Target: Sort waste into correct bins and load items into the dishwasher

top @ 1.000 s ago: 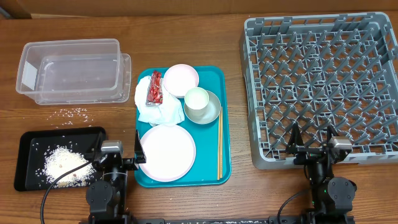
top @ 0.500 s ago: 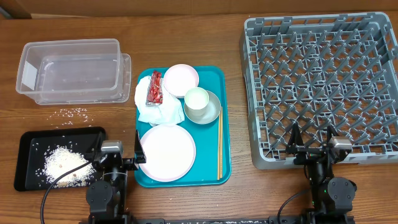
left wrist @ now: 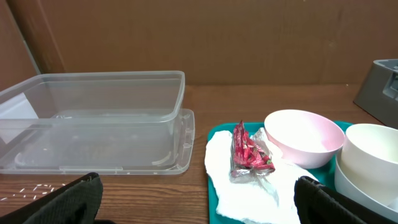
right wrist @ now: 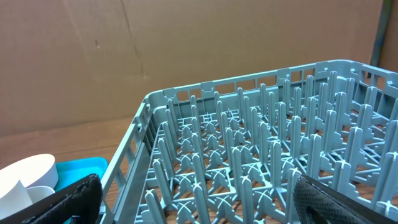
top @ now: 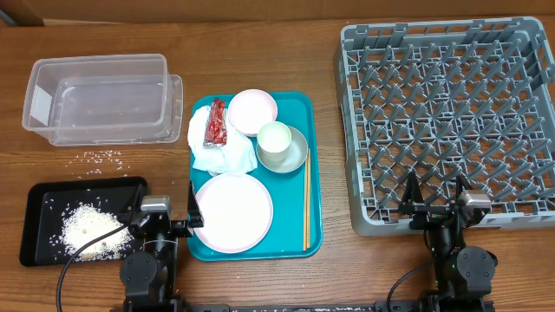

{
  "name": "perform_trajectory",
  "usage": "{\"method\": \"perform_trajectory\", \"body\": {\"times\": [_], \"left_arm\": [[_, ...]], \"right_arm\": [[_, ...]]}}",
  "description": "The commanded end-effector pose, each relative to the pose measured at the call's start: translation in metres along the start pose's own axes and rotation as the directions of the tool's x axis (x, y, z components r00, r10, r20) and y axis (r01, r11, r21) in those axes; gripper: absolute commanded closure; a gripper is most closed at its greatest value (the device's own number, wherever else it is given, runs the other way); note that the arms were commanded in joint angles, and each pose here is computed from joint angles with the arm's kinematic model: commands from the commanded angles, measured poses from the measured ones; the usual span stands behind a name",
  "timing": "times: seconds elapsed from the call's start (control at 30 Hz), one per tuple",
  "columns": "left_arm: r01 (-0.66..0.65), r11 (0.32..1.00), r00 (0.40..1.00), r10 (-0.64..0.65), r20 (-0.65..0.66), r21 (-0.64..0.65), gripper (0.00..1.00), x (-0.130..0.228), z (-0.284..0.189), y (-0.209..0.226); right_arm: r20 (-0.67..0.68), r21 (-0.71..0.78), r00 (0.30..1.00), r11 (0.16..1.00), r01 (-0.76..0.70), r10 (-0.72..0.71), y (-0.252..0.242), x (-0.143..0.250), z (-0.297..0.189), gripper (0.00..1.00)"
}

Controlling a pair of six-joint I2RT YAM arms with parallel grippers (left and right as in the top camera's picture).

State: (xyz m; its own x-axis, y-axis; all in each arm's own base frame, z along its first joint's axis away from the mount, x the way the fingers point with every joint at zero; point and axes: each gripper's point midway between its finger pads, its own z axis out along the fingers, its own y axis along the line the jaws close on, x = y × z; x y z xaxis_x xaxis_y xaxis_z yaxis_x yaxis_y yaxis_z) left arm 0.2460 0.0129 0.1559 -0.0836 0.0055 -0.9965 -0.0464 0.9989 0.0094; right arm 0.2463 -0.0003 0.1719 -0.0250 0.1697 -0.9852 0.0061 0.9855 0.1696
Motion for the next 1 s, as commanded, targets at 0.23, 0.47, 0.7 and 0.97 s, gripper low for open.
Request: {"method": "perform_trajectory", "body": {"times": [0.23, 0.47, 0.7, 0.97], "left_arm": [[-0.020, 1.000, 1.000, 0.020, 0.006, 0.006, 0.00, 0.000, 0.000, -0.002], [-0.020, 1.000, 1.000, 0.020, 0.006, 0.006, 0.00, 0.000, 0.000, -0.002], [-0.020, 1.000, 1.000, 0.020, 0.007, 0.006, 0.00, 0.000, 0.000, -0.002], [-0.020, 1.000, 1.000, 0.020, 0.007, 0.006, 0.00, 0.000, 0.000, -0.002]], "right_arm": [[-0.017, -0.166, 0.989, 0.975, -0.150, 0.150, 0.029, -0.001, -0.002, 0.00], [0.143, -0.449, 0.910, 0.845, -0.290, 0.389, 0.067, -0.075, -0.025, 0.00], [0.529, -0.413, 0.720, 0.877, -0.244, 0.450, 0.037, -0.158, -0.063, 0.00], [0.663, -0.446, 0.586, 0.874, -0.193, 0.467, 0.034, -0.201, -0.100, 0.00]]}}
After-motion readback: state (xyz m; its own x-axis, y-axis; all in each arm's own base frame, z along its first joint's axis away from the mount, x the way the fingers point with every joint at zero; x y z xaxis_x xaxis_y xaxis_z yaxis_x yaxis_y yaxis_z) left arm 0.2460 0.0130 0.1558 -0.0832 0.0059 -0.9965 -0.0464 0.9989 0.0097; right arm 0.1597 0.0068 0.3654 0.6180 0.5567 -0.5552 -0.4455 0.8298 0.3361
